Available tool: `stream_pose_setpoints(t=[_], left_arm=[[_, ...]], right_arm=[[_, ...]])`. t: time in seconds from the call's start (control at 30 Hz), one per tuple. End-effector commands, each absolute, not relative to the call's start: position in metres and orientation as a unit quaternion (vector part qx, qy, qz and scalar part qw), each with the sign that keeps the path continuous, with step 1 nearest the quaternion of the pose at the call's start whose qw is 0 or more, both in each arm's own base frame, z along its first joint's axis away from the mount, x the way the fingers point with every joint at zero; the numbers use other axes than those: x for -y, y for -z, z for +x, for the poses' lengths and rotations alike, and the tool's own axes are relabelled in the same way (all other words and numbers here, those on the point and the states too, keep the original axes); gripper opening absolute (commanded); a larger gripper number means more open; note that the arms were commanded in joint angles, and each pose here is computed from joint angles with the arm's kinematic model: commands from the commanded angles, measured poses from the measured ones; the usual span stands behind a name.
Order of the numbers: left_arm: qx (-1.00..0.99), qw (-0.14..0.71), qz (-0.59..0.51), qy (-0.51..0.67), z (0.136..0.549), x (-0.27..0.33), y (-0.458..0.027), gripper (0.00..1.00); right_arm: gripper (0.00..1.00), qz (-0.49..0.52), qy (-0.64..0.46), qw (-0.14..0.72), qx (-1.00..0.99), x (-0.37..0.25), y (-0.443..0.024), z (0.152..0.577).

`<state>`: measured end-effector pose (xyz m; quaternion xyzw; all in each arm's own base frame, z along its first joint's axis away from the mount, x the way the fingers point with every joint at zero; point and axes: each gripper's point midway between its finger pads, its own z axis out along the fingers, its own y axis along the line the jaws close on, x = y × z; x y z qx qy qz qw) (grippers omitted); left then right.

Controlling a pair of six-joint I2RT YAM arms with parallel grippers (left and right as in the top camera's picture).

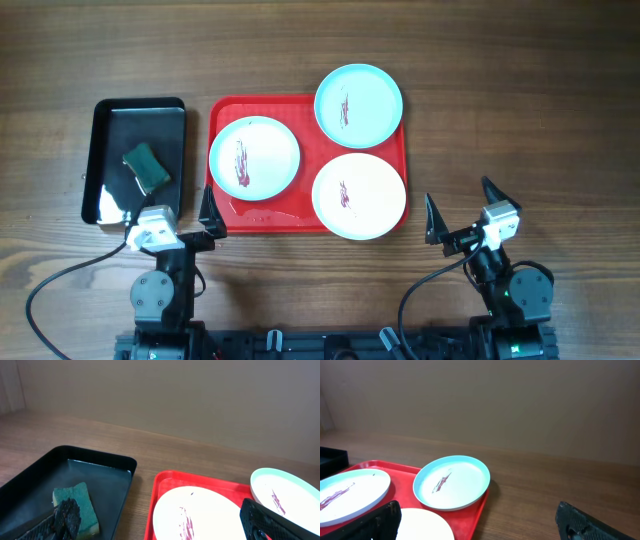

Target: Clean dirty plates on tray and stack at the side

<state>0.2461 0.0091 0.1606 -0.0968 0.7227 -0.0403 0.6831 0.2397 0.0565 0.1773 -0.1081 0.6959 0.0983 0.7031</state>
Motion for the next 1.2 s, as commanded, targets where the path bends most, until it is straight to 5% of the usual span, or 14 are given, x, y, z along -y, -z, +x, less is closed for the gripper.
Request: stream_pose_setpoints(t=[0.0, 1.17], left_arm=[[-0.724, 0.683, -0.086, 0.038, 0.246, -0.007, -0.159, 1.00], [-0.727, 0.680, -0.054, 0.072, 0.246, 0.009, -0.160, 1.00]], right_arm=[[1.00, -0.116, -0.099, 0.705, -0.692, -0.058, -0.179, 0.239], [1.00, -0.159, -0.130, 0.699, -0.685, -0.075, -0.181, 0.233]])
